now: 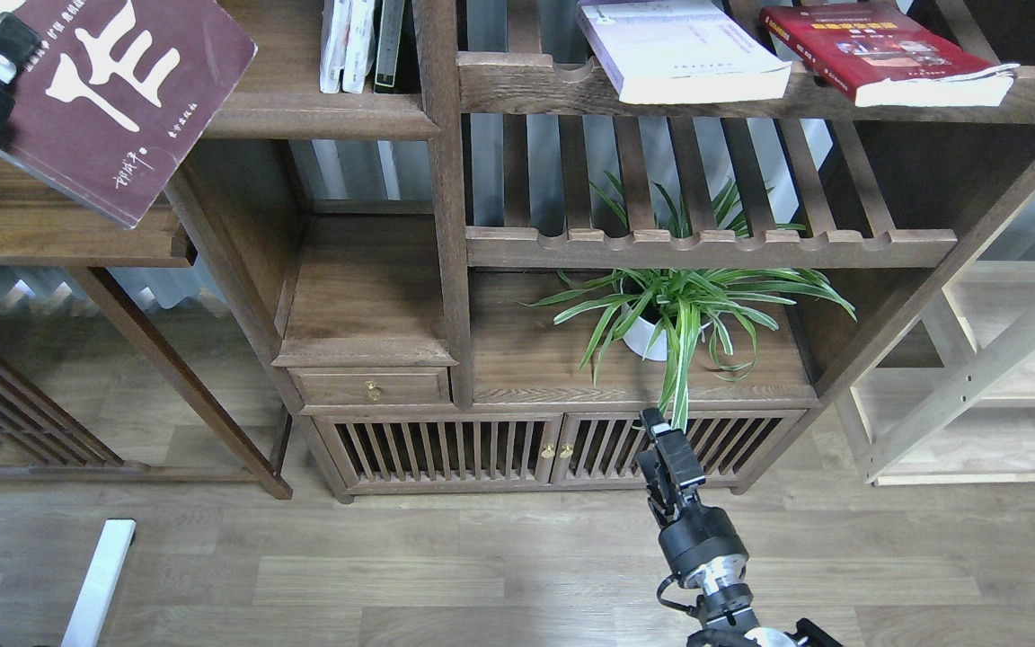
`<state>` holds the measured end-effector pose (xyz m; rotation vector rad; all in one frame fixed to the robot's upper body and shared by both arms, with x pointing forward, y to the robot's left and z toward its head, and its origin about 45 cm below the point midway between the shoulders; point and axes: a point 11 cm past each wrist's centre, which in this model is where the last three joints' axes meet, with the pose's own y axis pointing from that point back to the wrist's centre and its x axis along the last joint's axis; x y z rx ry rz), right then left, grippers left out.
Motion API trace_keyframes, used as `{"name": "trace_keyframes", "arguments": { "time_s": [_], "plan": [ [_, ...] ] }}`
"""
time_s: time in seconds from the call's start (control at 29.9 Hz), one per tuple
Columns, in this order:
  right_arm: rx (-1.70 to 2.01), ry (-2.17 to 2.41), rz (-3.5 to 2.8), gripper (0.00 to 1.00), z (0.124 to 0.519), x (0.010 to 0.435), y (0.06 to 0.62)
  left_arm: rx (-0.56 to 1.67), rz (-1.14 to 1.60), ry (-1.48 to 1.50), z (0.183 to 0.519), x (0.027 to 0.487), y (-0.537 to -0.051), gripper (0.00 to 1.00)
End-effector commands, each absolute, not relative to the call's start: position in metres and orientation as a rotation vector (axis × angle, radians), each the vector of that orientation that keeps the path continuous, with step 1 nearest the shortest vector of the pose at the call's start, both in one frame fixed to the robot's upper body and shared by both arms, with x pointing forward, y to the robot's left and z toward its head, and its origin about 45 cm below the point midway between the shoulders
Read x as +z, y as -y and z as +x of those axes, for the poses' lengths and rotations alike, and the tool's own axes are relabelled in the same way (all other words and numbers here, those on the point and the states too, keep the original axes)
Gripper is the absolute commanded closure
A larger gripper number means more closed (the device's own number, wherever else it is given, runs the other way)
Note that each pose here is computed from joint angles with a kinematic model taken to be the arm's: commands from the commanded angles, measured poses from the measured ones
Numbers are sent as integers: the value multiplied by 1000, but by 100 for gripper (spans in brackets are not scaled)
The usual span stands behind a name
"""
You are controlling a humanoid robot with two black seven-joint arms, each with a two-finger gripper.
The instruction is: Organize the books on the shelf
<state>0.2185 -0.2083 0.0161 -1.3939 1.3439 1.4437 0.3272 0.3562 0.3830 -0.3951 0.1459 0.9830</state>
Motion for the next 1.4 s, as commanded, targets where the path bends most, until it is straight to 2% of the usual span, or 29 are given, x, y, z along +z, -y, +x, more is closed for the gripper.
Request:
{"name": "trace_keyframes", "arguments": {
  "time_s": [0.0,0.4,0.64,1.0,1.37],
  "plan": [
    [1444,-1341,-1393,1,219,16,208,974,-363,-109,335,398,-358,100],
    [1433,-1325,-1406,1,226,21,206,1028,-209,-93,362,420,-359,100],
    [1418,-1308,-1415,1,236,27,205,1180,-174,-98,380,432,-360,99],
    [1414,-1298,-1395,1,240,29,206,1190,-133,-129,400,439,-324,99],
    [1409,-1289,-1392,1,242,32,205,1192,-62,-132,441,455,-296,99]
  ]
}}
